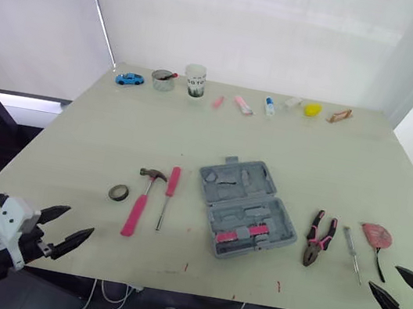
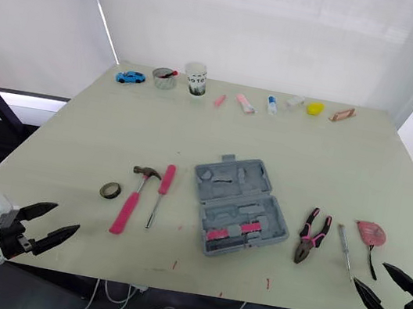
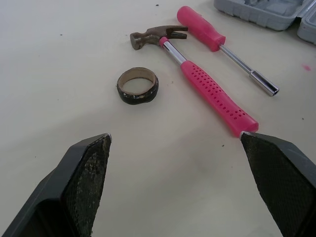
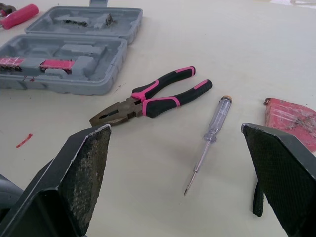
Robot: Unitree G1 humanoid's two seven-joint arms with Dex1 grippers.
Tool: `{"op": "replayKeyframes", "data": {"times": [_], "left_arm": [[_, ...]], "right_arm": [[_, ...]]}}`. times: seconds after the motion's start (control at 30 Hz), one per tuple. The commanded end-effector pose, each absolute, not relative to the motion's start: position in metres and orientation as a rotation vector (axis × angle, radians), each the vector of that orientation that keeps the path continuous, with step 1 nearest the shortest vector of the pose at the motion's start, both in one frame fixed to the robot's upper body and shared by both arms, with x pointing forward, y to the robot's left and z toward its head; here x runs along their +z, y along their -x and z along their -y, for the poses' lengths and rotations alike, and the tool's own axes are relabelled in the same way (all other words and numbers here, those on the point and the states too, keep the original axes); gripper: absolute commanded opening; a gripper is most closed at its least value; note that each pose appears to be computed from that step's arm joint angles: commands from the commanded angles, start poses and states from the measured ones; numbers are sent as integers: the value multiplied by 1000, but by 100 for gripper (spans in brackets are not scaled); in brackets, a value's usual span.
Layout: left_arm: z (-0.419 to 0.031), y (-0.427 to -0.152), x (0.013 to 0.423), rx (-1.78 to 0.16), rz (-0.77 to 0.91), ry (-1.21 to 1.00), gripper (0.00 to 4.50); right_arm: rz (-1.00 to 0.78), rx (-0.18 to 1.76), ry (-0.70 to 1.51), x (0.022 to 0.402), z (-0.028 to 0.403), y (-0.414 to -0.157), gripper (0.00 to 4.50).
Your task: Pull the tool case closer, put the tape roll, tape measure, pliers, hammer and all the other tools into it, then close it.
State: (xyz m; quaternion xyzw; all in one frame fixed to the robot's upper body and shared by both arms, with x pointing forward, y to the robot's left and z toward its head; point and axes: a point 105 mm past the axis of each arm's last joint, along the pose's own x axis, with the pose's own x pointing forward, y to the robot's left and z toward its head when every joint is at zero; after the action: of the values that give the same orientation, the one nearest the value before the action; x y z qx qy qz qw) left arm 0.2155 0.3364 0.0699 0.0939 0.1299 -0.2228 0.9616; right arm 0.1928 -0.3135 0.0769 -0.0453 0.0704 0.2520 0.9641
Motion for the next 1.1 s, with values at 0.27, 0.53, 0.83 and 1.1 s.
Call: {"op": "replayKeyframes", "data": {"times": [0.27,0.53,0.83,1.1], "left_arm": [[-331,-217,67,-496,-267,-182,450],[-327,-223,76,-511,-232,-167,450],[-289,-238,92,-675,-236,-159,450],[-255,-263,104,-805,-223,-143,450]], "right_arm": [[-162,447,125,87,324,-186,443],[-166,458,126,86,322,-195,443],[-182,521,113,94,300,-234,443],[-193,578,93,113,262,-287,443]]}}
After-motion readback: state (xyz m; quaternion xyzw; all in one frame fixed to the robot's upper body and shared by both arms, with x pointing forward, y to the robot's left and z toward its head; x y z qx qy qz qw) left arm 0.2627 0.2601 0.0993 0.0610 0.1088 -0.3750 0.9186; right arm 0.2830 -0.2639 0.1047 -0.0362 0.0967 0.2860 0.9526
